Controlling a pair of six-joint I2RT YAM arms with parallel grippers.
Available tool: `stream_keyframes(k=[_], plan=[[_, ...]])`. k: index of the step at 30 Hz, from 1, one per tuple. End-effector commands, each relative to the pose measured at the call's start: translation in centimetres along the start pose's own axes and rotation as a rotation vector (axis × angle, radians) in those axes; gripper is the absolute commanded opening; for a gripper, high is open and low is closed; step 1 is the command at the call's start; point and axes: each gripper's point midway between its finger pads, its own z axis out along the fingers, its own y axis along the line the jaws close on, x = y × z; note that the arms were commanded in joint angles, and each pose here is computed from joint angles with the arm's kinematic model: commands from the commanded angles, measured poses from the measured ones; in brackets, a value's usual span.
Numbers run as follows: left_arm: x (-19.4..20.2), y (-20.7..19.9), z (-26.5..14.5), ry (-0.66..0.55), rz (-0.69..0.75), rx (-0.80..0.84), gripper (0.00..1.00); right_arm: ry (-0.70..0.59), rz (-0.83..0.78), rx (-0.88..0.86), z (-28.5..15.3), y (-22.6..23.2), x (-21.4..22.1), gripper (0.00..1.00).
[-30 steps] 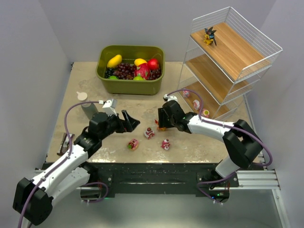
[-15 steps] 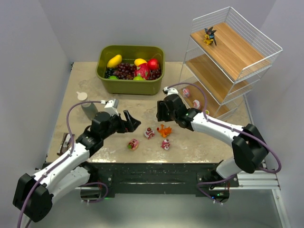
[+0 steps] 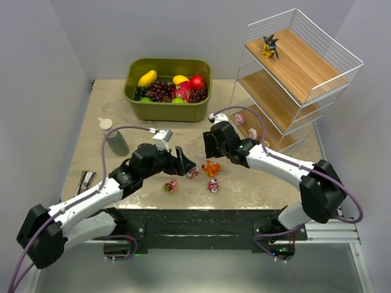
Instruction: Place and organize the plastic toys onto the shelf
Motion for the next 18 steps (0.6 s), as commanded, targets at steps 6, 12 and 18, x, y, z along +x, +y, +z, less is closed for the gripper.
stream_keyframes(k=[6,12,18], plan=[[-0.3,-3.9,5.0,-0.013,0.024,0.014,0.82,-0.124,0.149,0.245,-5.3,-5.8,-1.6,0.59],[1.1,-4.3,7.3,-0.004,-0.005,-0.021,0.7,-0.185,0.208,0.254,-7.4,-7.6,-2.6,0.59],[1.5,-3.3,8.6,-0.066,-0.069,-0.079,0.64,-0.185,0.213,0.243,-7.6,-7.9,-2.4,0.6]])
